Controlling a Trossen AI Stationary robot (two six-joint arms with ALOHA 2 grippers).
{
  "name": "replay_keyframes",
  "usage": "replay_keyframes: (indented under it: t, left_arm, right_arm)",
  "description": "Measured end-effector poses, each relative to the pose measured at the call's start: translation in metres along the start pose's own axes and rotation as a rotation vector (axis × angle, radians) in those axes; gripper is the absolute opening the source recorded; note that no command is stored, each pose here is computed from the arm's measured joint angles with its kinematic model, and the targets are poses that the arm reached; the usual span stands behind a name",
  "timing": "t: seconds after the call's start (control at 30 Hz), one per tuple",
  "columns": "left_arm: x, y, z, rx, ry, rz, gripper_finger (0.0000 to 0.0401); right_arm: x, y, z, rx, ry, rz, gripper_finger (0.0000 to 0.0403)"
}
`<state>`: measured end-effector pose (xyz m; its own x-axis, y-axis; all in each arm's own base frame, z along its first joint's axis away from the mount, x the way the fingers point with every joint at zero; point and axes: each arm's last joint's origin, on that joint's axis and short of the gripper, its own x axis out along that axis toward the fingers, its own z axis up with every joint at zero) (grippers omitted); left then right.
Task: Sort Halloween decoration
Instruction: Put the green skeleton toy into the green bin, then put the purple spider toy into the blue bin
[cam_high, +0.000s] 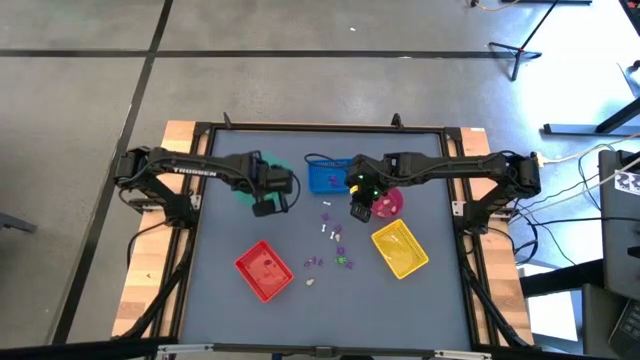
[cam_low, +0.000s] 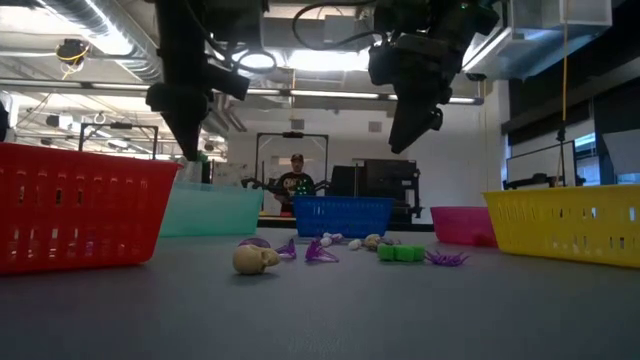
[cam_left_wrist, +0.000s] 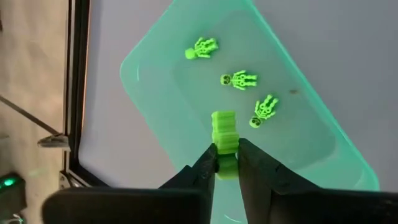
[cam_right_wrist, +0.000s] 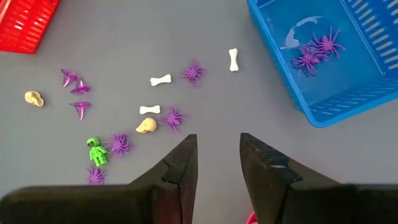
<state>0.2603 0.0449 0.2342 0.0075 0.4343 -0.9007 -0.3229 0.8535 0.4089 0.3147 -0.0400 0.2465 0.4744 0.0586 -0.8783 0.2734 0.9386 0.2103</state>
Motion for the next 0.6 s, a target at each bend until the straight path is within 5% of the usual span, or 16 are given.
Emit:
replay_keyframes:
  t: [0.33,0.6]
  left_arm:
    - [0.0026,0.0053,0.0007,-0.069,0.009,0.004,0.0121]
    - [0.0026,0.0051,0.0007,-0.108,0.01,0.004,0.0143]
  right_arm:
    - [0.0,0.0,0.0,0.0,0.0,0.0,0.0119]
    - [-0.0001,0.0,0.0001,0.001,0.0,0.0,0.0119]
